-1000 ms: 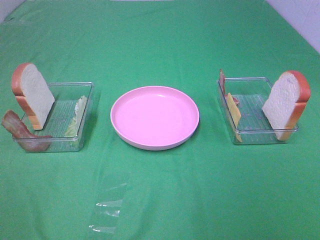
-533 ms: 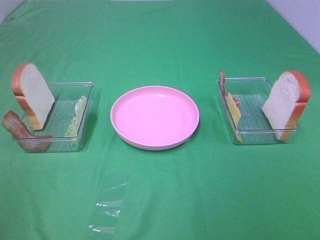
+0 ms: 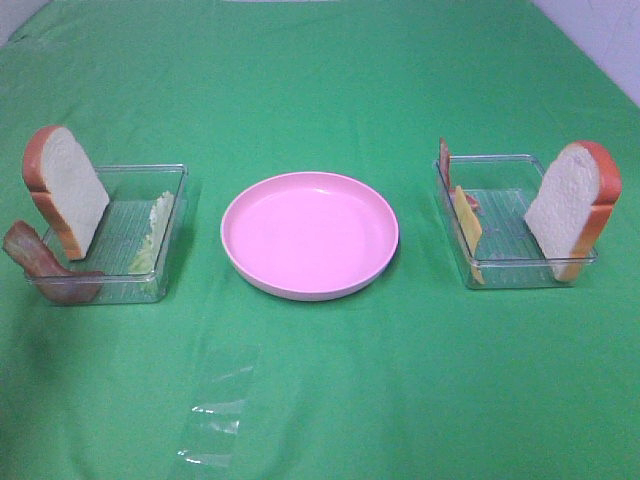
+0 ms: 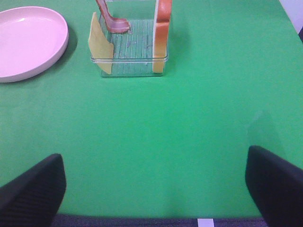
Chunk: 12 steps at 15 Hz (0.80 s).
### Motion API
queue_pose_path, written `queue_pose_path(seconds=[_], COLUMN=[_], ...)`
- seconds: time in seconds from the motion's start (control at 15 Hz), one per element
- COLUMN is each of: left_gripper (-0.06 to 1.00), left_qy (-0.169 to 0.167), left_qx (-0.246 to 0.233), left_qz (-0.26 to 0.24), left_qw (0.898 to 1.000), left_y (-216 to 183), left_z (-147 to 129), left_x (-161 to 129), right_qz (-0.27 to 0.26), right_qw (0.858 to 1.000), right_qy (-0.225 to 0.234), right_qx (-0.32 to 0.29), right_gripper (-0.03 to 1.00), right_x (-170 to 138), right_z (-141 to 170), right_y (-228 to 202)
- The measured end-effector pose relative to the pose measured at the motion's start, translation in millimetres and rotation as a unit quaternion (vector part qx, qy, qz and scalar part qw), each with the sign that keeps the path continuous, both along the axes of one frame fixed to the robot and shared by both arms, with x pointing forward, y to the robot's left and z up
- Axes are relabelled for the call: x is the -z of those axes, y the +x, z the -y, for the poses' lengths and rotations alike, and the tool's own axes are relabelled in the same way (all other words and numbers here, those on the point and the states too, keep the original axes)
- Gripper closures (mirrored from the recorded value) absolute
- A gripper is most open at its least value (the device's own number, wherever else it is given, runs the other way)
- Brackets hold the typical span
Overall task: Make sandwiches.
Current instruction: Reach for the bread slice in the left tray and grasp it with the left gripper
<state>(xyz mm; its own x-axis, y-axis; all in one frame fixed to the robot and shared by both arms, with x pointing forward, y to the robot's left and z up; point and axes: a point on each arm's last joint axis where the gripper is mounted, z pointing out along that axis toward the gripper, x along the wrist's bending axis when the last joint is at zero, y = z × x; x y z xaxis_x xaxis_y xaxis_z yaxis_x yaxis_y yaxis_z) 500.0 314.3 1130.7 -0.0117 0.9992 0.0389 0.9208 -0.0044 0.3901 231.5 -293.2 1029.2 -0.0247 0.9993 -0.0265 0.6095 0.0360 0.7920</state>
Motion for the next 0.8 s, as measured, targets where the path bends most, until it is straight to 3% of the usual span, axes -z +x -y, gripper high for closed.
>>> queue_pose_path(seconds=[0.27, 0.33, 0.47, 0.53, 0.8], left_gripper=[-0.05, -0.05, -0.05, -0.05, -0.05], left_qy=[-0.016, -0.019, -0.023, -0.025, -0.025], left_qx=[0.012, 0.016, 0.021, 0.029, 0.038], left_qz=[-0.025, -0.042, -0.049, -0.068, -0.106], left_qw=[0.999, 0.999, 0.998, 0.997, 0.993], left_y=[87.9, 130.8, 145.6, 167.5, 189.8], left_z=[11.2, 21.6, 27.1, 39.1, 56.5], left_x=[20.8, 45.7, 57.1, 82.1, 125.1], right_qz=[0.000, 0.000, 0.000, 0.000, 0.000], right_qw=[1.000, 1.000, 1.000, 1.000, 1.000], right_qy=[0.000, 0.000, 0.000, 0.000, 0.000], right_qx=[0.000, 0.000, 0.000, 0.000, 0.000], right_gripper=[-0.02, -0.02, -0.02, -0.02, -0.02], right_x=[0.0, 0.0, 0.0, 0.0, 0.0], right_z=[0.0, 0.0, 0.0, 0.0, 0.0], right_y=[0.0, 0.0, 0.0, 0.0, 0.0])
